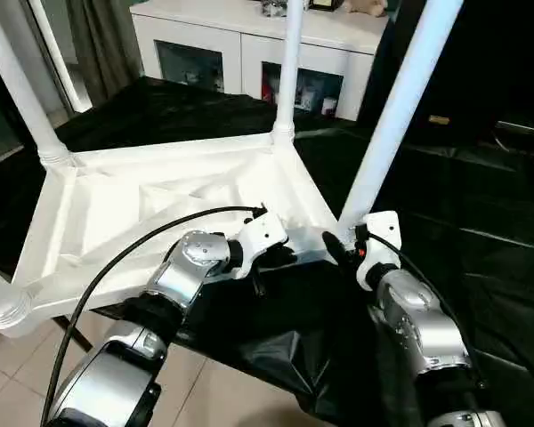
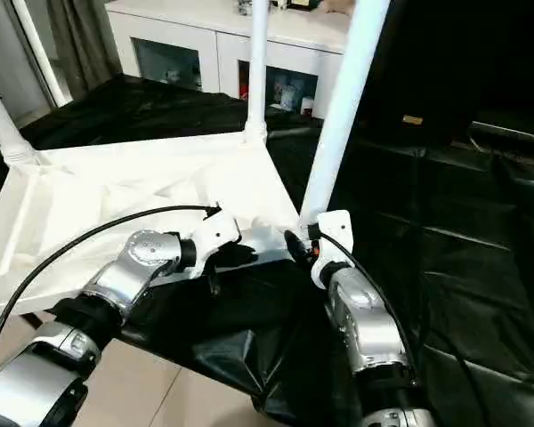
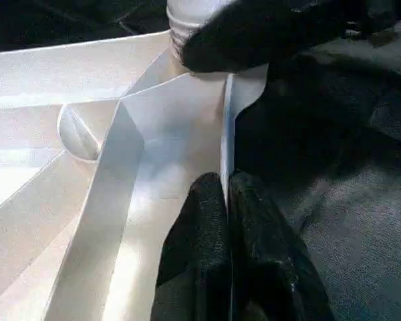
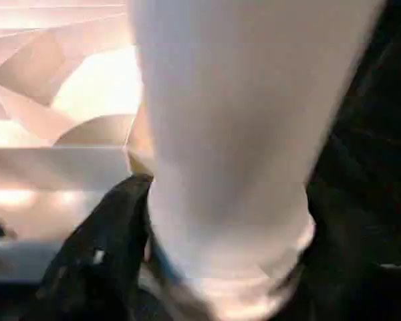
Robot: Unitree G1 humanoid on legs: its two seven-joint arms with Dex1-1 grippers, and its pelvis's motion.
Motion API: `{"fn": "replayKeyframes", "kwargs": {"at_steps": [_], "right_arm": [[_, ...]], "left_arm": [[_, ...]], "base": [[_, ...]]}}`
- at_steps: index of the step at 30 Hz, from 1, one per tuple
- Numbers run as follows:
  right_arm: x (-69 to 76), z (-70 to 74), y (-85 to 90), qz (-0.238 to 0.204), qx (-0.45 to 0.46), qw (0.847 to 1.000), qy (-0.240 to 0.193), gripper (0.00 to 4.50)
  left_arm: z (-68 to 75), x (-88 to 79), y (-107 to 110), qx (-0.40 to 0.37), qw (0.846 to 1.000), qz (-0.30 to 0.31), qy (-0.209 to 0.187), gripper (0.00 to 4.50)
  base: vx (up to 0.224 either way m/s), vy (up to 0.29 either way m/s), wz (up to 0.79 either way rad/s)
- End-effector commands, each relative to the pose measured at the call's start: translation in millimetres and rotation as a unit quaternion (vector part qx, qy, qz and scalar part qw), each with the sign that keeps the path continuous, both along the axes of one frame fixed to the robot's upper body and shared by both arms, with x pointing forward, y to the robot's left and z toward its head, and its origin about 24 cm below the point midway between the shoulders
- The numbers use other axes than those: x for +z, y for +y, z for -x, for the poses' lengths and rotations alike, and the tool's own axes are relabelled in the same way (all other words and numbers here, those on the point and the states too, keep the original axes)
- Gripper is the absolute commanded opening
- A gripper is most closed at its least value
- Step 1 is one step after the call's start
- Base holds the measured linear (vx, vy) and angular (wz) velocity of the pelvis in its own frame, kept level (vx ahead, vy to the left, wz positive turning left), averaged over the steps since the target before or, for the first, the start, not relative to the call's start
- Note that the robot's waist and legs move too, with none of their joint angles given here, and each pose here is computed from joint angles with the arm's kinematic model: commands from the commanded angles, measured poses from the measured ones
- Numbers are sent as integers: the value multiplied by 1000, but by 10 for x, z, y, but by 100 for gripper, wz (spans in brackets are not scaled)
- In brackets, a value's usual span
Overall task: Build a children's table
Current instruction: Rotate leg to tighten
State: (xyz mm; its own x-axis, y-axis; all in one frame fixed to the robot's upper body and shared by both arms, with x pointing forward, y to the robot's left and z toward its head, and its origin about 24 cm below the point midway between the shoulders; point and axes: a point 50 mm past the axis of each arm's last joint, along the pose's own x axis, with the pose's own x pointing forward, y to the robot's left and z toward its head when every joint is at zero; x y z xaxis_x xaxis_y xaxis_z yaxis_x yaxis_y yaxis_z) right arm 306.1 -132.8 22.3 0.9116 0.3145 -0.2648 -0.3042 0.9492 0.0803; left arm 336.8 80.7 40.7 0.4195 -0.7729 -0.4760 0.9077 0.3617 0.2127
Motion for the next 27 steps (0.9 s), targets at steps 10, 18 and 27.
{"fn": "replayKeyframes", "kwargs": {"at_steps": [10,18,27], "right_arm": [[232,54,-113,22,196,980,-25,393],[290,135,-273,46,274,960,-15,393],[235,256,-262,82,364,928,17,393]], "left_arm": [[93,25,223,-68,998,-12,-16,0],[199,66,353,-135,991,-6,14,0],[333,119,442,-202,978,-5,52,0]], "base": [[0,0,0],[0,0,0],[0,0,0]]}}
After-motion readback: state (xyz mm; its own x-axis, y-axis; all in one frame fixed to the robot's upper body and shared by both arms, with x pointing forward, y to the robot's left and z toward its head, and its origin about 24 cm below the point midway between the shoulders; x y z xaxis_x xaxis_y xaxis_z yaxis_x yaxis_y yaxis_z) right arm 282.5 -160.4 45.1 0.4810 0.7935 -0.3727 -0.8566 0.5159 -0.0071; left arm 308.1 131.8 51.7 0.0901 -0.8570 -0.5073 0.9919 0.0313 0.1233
